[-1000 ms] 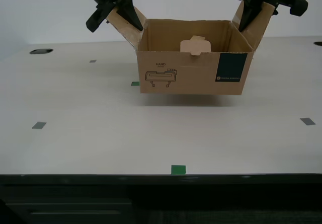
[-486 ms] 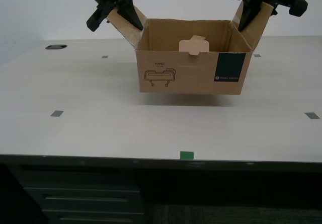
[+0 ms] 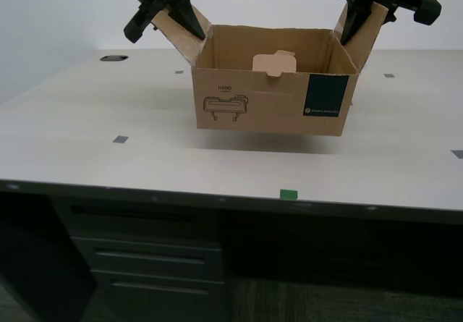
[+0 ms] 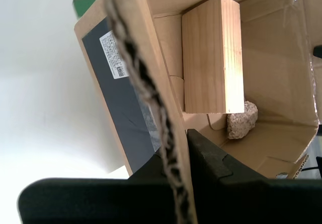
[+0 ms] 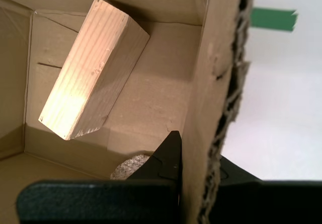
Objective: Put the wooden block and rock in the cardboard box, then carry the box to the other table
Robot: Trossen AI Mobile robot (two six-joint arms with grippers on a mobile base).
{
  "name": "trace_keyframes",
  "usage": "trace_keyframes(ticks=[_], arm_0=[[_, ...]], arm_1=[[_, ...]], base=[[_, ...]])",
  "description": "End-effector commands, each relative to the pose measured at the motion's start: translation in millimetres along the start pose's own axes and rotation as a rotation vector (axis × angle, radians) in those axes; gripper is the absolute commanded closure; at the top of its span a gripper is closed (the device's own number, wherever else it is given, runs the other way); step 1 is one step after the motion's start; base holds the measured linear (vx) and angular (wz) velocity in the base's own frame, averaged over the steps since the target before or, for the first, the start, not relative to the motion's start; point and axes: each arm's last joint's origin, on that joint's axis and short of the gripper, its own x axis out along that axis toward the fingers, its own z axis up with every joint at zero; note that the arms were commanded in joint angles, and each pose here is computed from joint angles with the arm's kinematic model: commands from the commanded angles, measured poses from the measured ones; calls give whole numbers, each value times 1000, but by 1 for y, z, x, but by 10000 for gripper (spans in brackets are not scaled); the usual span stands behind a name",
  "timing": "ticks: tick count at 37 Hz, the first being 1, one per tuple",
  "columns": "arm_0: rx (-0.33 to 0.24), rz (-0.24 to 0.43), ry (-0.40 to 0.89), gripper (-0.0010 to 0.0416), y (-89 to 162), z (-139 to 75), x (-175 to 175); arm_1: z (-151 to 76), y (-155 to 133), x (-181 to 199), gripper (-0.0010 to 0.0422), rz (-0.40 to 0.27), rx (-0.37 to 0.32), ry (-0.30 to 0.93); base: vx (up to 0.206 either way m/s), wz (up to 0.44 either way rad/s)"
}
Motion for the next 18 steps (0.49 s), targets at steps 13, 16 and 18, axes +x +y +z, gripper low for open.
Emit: trace_keyframes(ticks=[13,16,18], arm_0=[[4,0,1,406,0,0,-1],[1,0,1,406,0,0,0],[-7,0,1,406,0,0,0]], arm_1=[[5,-2,-1,413,-8,-88,-44],[5,-2,-1,413,-7,-102,-45],[5,-1,-1,413,10,-109,-48]], base=[[-106,-4],[-90,-40],[-91,-30]])
